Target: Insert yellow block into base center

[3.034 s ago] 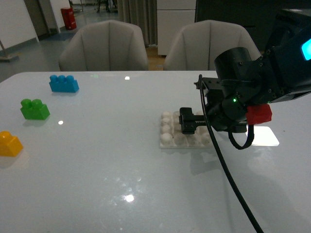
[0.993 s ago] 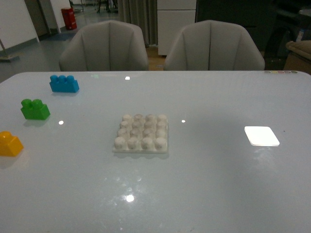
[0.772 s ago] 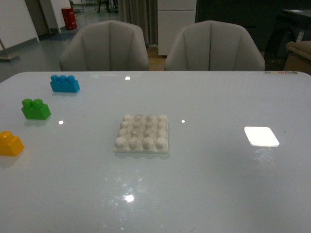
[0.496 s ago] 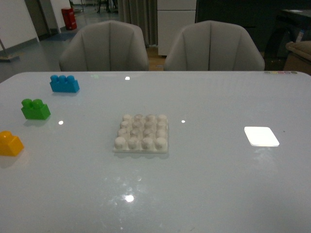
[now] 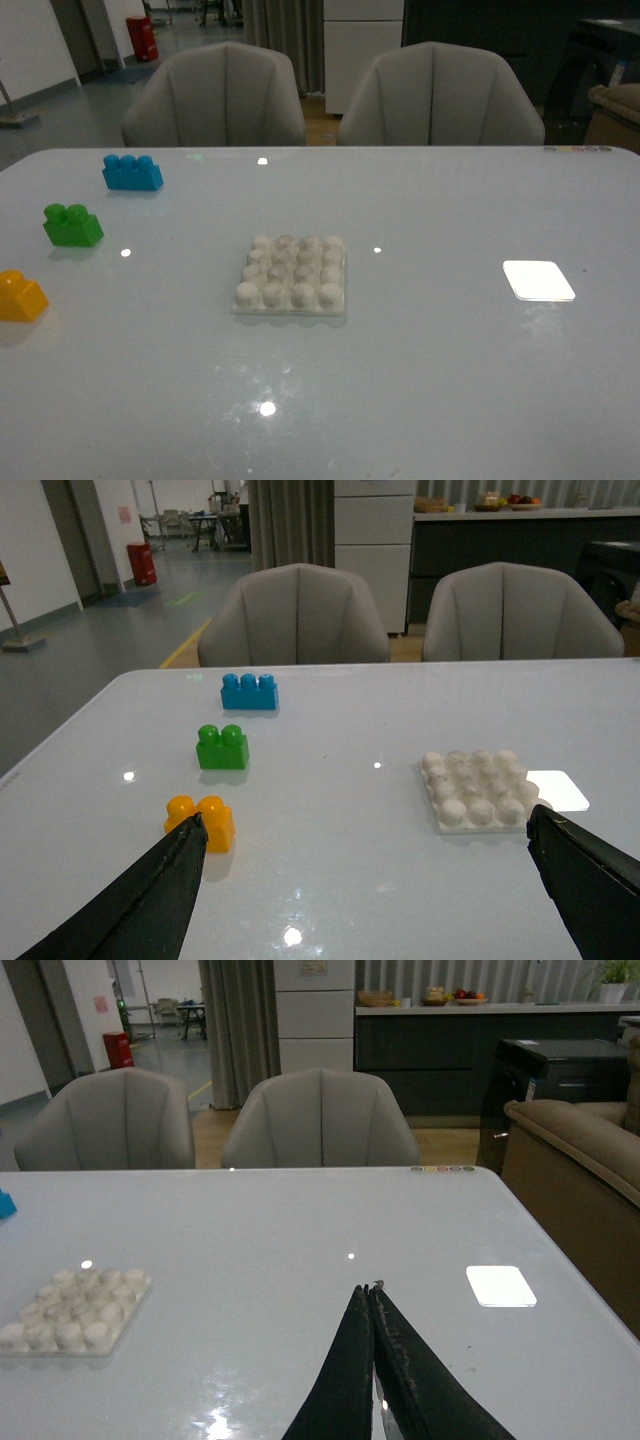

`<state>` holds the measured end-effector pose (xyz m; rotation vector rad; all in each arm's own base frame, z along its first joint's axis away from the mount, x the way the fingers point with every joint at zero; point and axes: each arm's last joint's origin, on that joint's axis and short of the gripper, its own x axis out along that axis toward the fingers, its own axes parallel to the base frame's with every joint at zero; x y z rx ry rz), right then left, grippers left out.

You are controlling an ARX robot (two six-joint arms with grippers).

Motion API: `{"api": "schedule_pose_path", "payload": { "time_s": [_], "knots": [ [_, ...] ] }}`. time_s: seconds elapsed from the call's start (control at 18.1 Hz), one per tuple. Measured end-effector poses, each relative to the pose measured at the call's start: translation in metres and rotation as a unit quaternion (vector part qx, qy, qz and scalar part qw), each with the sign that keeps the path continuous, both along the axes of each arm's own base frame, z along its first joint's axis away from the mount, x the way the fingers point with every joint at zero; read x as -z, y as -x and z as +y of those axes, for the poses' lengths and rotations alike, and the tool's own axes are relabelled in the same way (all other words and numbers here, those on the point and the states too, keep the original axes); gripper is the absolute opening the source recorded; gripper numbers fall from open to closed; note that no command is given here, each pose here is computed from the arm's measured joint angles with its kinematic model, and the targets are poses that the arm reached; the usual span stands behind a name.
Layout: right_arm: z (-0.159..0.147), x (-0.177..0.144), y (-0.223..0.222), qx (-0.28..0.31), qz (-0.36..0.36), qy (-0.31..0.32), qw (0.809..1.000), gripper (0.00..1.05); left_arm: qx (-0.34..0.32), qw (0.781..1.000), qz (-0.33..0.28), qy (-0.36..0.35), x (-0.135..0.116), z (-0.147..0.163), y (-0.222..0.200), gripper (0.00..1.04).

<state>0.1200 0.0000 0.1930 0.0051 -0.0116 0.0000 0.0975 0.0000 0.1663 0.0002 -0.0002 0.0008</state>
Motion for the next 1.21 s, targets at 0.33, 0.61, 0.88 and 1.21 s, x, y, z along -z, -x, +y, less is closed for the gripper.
{"api": "schedule_pose_path", "payload": {
  "time_s": [0.33,0.61,0.88,1.21],
  "knots": [
    [0.0,0.011,0.004,0.0,0.01,0.0,1.0,0.02,0.0,1.0,0.0,0.0,0.0,0.0,0.0,0.98],
    [0.0,0.014,0.008,0.0,0.004,0.0,1.0,0.02,0.0,1.0,0.0,0.0,0.0,0.0,0.0,0.98],
    [0.0,0.025,0.023,0.0,0.0,0.001,1.0,0.02,0.0,1.0,0.0,0.0,0.0,0.0,0.0,0.98],
    [0.0,0.027,0.023,0.0,0.006,0.001,1.0,0.02,0.0,1.0,0.0,0.0,0.0,0.0,0.0,0.98]
  ]
}}
